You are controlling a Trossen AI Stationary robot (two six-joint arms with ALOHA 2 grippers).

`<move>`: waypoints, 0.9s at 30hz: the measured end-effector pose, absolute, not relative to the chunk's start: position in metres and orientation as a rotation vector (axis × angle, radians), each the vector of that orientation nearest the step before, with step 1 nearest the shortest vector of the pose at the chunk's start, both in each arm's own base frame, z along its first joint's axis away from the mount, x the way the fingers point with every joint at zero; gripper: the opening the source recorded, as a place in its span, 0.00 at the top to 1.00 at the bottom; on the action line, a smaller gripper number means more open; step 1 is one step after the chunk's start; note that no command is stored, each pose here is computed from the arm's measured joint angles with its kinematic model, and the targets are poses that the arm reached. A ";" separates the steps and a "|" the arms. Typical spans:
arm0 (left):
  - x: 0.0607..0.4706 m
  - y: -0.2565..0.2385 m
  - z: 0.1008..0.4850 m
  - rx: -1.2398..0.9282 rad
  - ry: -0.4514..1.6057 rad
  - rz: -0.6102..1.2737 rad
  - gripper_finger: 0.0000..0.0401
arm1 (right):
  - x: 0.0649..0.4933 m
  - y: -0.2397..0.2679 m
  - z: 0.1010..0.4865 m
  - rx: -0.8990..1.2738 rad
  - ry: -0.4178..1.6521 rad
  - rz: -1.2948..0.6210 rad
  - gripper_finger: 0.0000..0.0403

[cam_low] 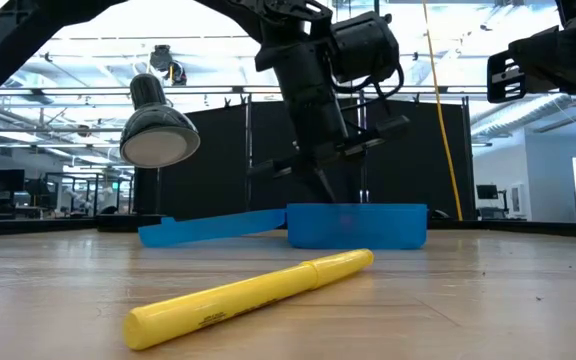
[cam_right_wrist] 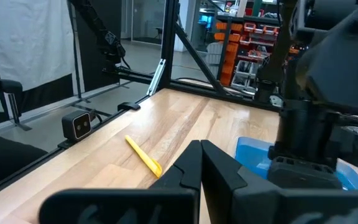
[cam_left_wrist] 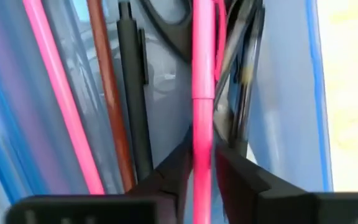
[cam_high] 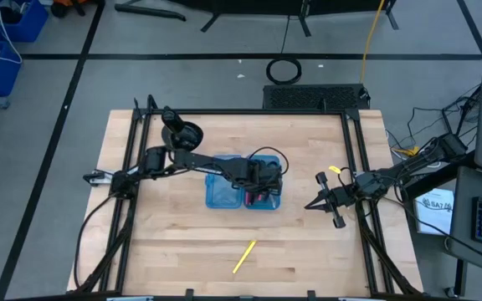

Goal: Pick & place school supplies into a supply box
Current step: Put the pink pen into the supply box, then put the yellow ball pen into the supply box

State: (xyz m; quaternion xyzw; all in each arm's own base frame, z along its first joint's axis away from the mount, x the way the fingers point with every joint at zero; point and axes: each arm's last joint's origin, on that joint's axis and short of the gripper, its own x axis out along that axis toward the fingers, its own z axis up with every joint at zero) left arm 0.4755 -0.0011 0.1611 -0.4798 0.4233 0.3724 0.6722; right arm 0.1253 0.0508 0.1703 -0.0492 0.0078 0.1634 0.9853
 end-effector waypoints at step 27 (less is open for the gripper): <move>0.257 -0.177 0.406 0.024 0.435 0.562 0.55 | 0.123 0.053 0.160 -0.104 0.118 0.436 1.00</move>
